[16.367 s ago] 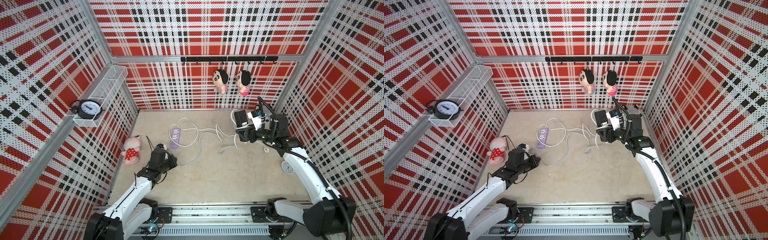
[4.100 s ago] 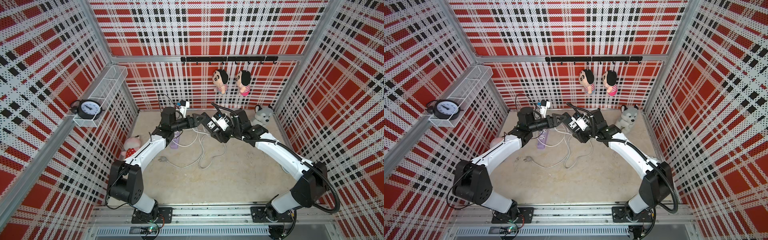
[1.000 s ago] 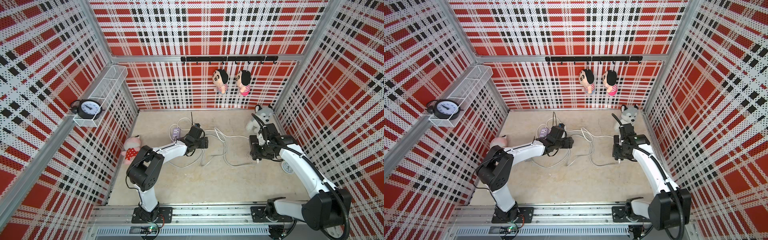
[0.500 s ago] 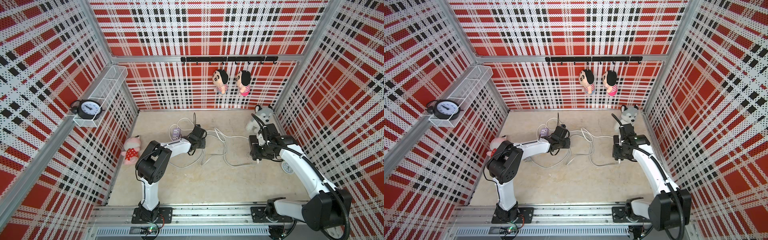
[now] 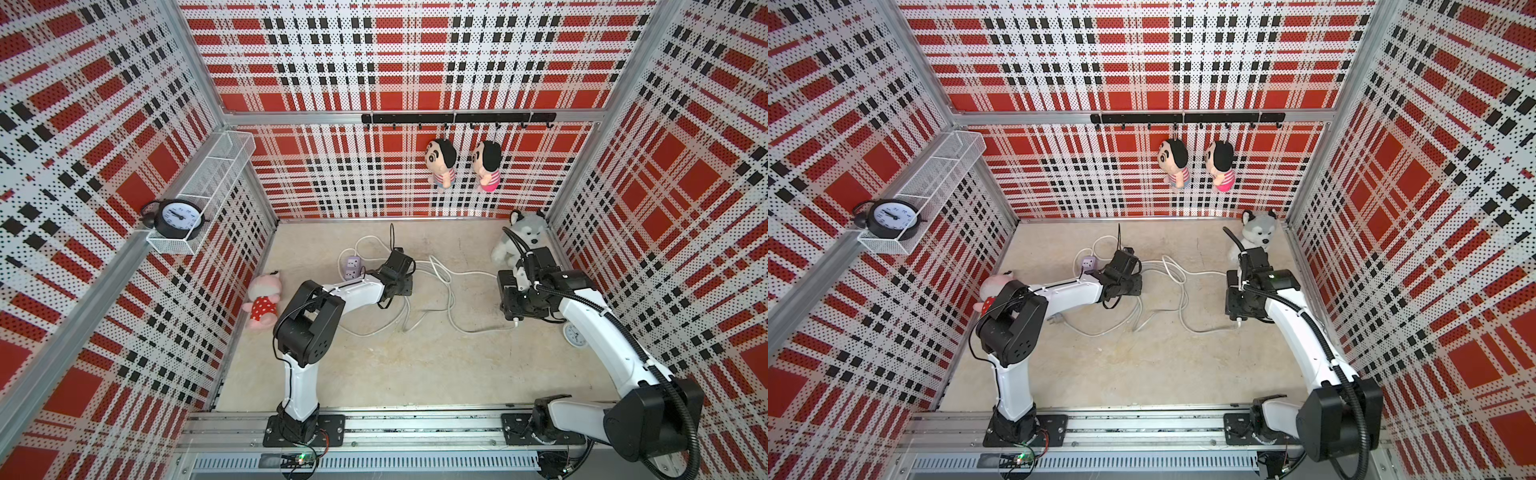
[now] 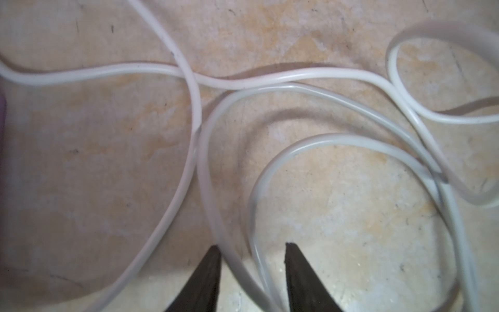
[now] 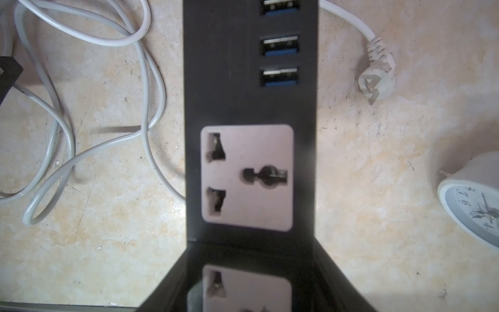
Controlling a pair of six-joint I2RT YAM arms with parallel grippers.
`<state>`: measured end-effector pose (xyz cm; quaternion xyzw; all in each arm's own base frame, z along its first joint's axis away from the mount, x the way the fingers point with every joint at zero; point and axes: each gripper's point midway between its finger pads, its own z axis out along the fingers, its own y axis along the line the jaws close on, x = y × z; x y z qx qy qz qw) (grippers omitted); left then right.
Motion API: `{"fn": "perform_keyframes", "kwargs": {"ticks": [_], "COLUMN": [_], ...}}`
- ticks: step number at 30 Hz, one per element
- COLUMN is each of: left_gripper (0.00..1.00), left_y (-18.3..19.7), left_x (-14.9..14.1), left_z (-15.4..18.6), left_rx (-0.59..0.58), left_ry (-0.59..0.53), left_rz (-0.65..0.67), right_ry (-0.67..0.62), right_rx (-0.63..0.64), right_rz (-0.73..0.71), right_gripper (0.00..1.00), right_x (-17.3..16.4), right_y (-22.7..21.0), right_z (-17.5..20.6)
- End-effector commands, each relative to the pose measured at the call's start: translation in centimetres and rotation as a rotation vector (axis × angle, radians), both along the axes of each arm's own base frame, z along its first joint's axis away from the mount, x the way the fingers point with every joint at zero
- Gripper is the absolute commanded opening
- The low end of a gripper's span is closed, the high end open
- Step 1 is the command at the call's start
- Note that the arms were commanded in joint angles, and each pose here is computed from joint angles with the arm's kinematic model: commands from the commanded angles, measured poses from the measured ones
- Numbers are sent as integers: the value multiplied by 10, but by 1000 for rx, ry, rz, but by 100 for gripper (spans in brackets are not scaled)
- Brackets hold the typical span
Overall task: Unwrap the cord wrapped around the power strip
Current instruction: Adjust the power cord at the center of the board.
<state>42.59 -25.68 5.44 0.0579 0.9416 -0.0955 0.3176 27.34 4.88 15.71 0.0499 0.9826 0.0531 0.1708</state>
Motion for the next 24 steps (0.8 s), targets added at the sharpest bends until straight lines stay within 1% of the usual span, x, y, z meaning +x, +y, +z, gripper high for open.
{"fn": "perform_keyframes", "kwargs": {"ticks": [1,2,5,6,8,11,18,20,24], "left_gripper": [16,12,8,5,0,0,0,0,0], "left_y": [-2,-1,3,4,11,25,45,50,67], "left_x": [0,-2,-12,-18,-32,-55,-102,-116,-140], "left_z": [0,2,8,8,11,12,22,19,4], "left_rx": [17,19,33,64,116,125,102,100,135], "left_ry": [4,3,14,22,39,69,112,146,221], "left_rz": [-11,-12,-23,-53,-75,-85,-106,-115,-119], "right_ry": [-37,-37,-32,-25,-10,6,35,59,82], "right_rx": [-6,-2,2,4,5,6,9,7,-3], "right_rz": [-3,-4,-3,0,2,7,11,13,1], "right_gripper": [7,7,7,7,7,7,7,7,7], "right_x": [3,2,0,-1,-3,-4,-4,-7,-13], "right_y": [-4,-4,-3,-3,-2,-2,0,0,-3], "right_z": [8,8,6,4,1,-5,-15,-20,-29]}}
